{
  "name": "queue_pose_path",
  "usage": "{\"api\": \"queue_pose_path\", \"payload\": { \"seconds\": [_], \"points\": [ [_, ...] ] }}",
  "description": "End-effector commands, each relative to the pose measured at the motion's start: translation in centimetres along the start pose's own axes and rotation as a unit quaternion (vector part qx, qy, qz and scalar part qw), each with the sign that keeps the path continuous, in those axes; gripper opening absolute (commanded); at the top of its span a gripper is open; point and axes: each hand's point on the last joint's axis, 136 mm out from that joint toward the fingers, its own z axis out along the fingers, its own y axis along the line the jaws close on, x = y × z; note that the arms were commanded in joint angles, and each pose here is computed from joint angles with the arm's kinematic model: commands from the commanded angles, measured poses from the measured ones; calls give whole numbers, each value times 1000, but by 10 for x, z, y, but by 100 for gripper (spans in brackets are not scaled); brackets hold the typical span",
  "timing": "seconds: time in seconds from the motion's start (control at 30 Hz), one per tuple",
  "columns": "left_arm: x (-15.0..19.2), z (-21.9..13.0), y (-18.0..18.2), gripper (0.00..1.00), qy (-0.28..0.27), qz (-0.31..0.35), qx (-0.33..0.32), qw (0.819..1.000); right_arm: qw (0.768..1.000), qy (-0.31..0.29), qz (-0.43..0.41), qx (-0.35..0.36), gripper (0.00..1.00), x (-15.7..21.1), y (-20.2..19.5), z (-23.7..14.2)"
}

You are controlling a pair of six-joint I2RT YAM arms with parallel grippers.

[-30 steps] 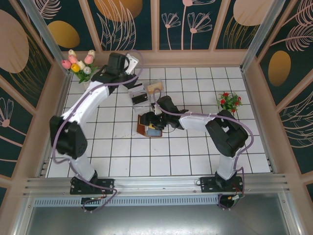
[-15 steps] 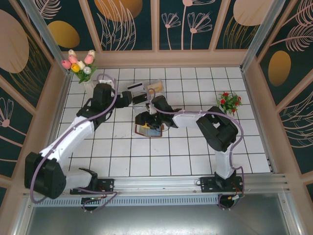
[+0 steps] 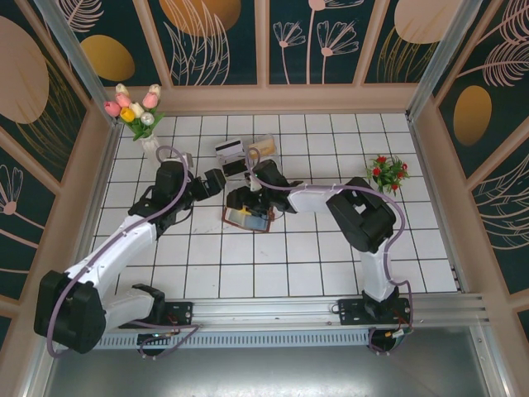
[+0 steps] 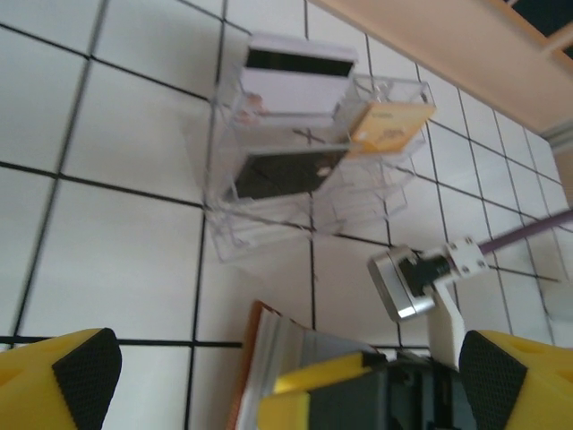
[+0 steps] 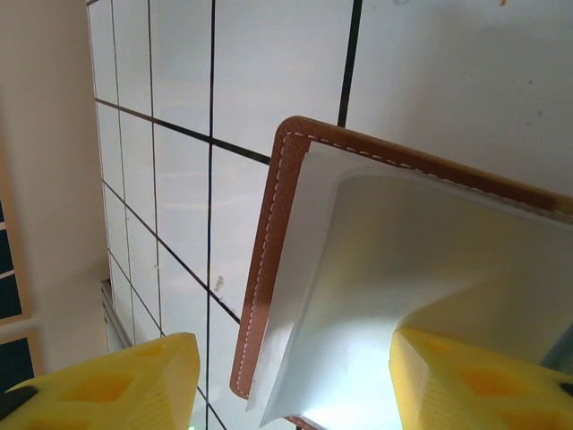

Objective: Take the credit cards out of the card holder

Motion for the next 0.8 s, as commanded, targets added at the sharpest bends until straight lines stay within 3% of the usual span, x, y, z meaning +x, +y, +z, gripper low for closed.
{"api": "queue_pose_path", "payload": {
  "seconds": [0.0, 0.2, 0.53, 0.77],
  "points": [
    [21, 9, -5, 98, 50, -18, 30, 998, 1000, -7, 5, 8, 59, -12, -4, 2],
    [35, 16, 5, 91, 68, -25, 21, 997, 1000, -18, -7, 4, 53, -27, 5, -6],
    [59, 26, 29, 62, 93, -18, -10, 995, 1000, -8, -1, 4, 46, -27, -4, 0],
    [89, 41, 30, 58, 150, 2, 26, 988, 1000, -6, 2, -2, 45, -30, -1, -1]
  ]
}}
